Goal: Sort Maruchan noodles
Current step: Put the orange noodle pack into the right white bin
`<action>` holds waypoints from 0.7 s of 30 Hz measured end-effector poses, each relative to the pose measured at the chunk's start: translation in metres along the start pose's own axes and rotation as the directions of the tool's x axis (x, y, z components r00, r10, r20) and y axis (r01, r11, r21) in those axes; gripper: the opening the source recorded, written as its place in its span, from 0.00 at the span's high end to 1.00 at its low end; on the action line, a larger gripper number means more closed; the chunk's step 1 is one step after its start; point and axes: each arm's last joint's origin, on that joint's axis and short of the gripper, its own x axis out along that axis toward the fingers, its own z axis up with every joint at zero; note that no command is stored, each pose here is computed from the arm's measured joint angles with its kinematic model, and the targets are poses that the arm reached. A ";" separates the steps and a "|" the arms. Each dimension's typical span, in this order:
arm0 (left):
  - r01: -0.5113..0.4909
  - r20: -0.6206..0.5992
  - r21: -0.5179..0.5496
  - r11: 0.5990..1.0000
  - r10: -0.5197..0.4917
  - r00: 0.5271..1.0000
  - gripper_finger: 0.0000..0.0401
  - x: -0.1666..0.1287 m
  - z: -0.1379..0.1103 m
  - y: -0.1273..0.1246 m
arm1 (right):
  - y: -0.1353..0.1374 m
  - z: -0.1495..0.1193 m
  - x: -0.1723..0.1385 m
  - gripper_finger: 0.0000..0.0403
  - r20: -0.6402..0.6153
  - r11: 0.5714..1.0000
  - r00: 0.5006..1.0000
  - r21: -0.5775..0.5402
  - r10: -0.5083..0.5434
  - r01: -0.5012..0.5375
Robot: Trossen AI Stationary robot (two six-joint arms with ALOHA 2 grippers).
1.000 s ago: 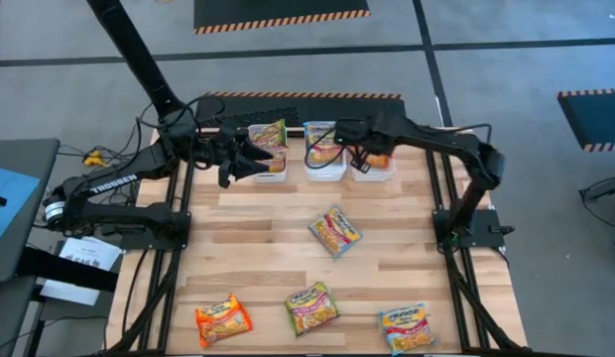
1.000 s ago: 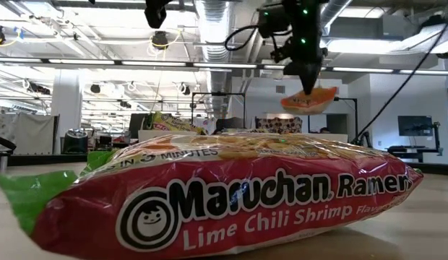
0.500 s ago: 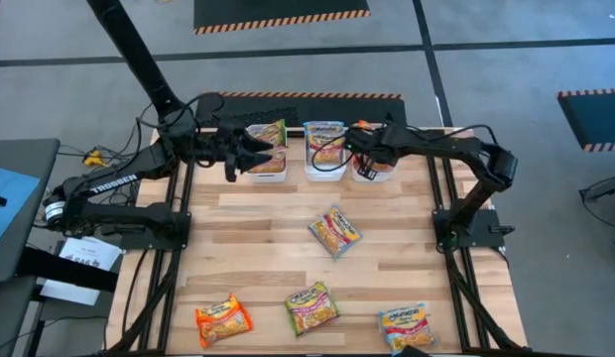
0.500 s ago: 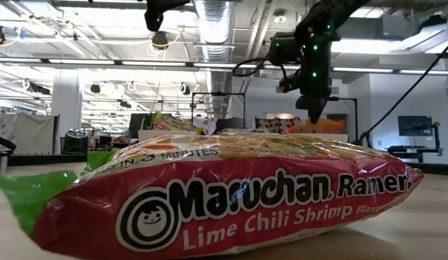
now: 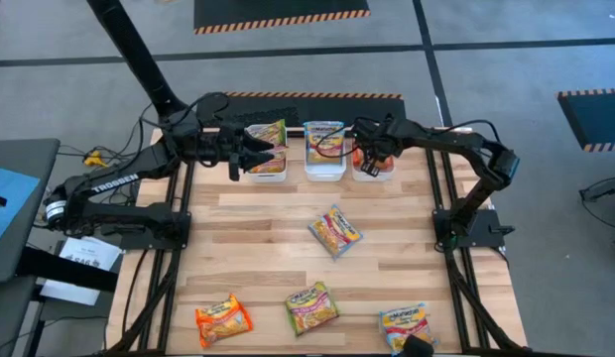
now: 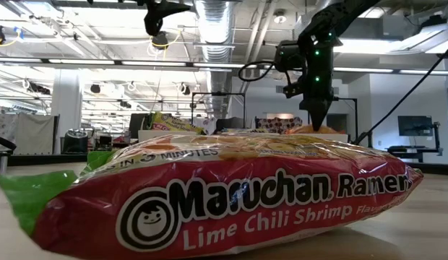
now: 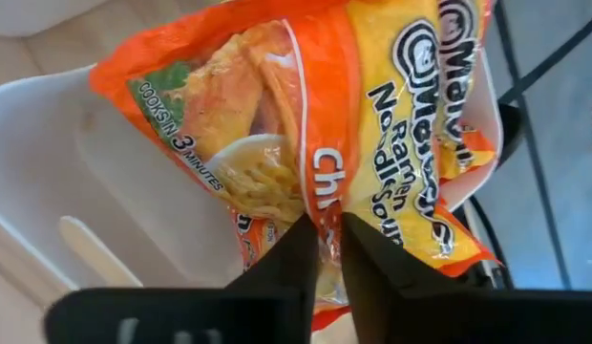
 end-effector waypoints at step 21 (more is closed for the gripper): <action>-0.144 0.048 0.007 0.990 0.143 0.989 0.45 0.000 0.000 0.005 | -0.019 0.013 -0.015 0.63 0.007 0.879 0.913 0.268 0.409 -0.395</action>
